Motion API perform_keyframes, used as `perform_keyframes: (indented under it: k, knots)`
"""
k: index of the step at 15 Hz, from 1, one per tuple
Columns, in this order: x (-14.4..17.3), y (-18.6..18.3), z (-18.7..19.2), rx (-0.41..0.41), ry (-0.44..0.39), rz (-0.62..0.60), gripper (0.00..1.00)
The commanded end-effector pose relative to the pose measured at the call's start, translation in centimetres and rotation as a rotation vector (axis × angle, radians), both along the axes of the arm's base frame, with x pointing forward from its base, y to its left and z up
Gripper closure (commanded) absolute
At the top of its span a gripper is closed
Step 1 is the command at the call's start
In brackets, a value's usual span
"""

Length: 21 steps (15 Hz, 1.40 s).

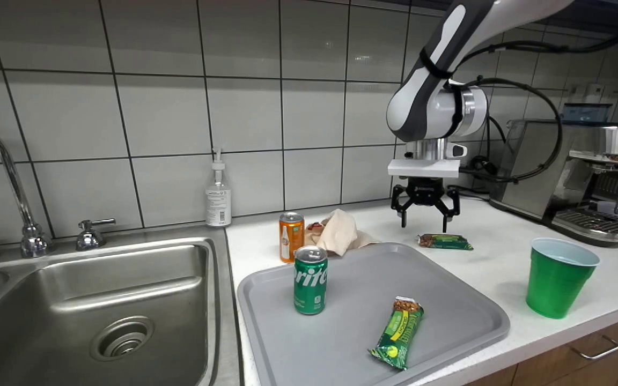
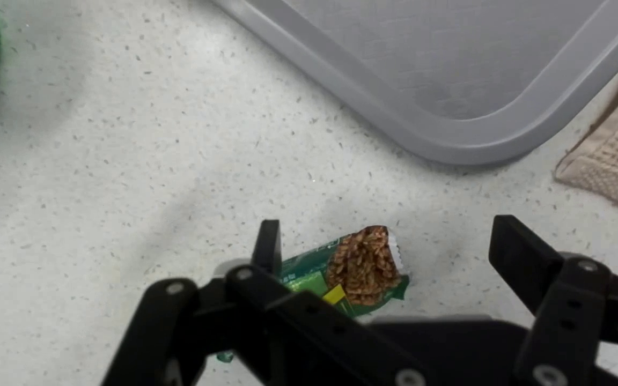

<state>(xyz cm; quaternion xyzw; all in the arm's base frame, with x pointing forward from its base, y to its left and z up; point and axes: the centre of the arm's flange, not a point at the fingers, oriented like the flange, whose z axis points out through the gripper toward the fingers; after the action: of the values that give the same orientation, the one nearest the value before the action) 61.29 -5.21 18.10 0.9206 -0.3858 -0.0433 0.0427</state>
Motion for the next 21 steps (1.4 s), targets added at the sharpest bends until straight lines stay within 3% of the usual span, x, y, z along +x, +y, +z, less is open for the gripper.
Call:
perform_keyframes:
  k: [1, 12, 21]
  knots:
    - [2.0, -1.5, -0.7, -0.004, 0.043, -0.155, 0.00]
    - [2.6, -5.7, -2.5, -0.035, 0.051, -0.458, 0.00]
    - [2.4, -6.7, -4.2, -0.072, 0.059, -0.633, 0.00]
